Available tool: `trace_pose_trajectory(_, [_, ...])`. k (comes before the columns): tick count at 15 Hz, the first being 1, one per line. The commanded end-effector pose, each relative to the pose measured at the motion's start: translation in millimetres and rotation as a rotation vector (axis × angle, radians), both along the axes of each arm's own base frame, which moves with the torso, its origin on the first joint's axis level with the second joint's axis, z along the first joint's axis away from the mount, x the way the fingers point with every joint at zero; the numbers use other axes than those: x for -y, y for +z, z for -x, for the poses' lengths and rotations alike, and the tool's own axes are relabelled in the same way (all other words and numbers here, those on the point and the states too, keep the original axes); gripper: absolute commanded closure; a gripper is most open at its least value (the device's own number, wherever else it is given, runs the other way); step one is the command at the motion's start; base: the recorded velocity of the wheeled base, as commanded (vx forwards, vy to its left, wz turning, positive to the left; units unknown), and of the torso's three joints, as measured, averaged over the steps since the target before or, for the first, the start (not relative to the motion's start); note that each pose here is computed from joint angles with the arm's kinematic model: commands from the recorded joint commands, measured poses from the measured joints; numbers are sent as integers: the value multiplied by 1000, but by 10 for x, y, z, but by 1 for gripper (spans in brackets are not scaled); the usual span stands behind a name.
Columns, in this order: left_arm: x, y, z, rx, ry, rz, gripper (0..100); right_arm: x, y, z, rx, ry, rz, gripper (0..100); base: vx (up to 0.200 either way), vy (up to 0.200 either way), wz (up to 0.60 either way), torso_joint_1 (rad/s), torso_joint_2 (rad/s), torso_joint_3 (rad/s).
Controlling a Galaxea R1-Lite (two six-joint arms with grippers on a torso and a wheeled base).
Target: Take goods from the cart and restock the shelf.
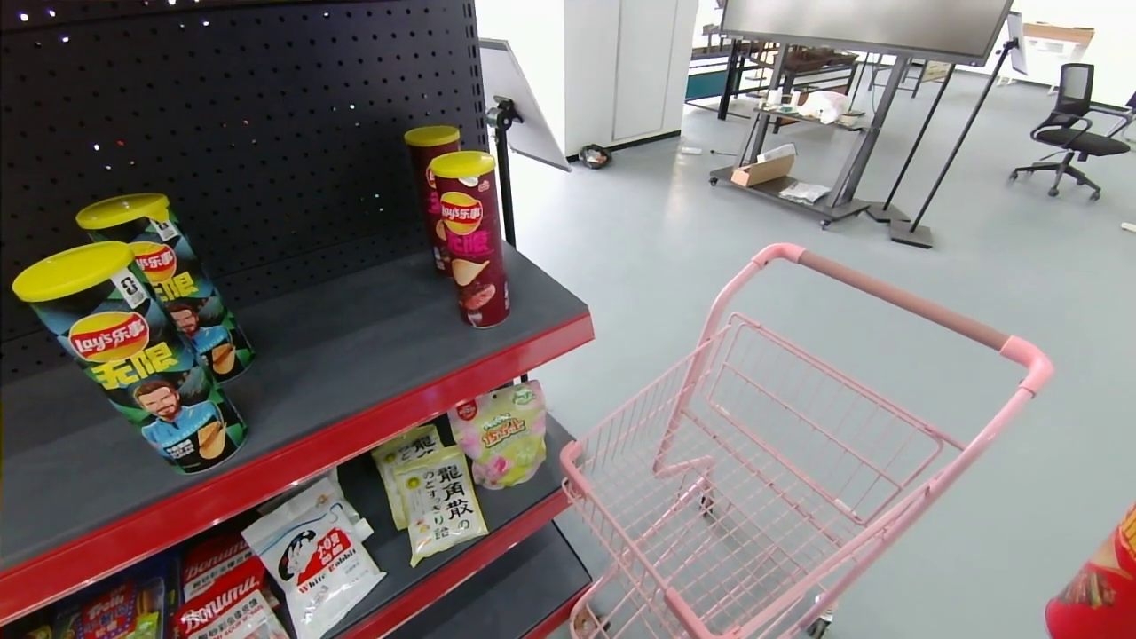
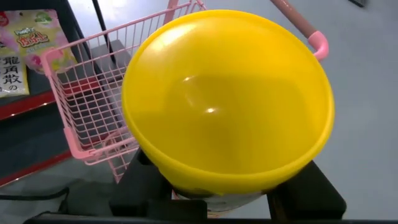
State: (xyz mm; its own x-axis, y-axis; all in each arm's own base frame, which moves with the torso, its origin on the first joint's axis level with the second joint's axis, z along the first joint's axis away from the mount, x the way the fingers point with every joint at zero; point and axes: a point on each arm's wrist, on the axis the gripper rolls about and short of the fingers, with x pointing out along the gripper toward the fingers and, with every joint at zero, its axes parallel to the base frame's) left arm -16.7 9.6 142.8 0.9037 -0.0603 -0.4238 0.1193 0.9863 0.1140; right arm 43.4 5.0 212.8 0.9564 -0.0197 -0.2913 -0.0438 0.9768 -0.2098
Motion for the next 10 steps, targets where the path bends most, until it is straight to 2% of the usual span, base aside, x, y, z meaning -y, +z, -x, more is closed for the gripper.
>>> trace_pose_trajectory(1, [0,-4,-1,-2,0,-1,0,-6,-7,-24,-12,0,3,100,0,0,0,163,-388,-227])
trace_pose_trajectory(10, [-2,3,7,6,-5,-10,0,-26,-47,-102,-52,1,7,100,0,0,0,162,-365,-207])
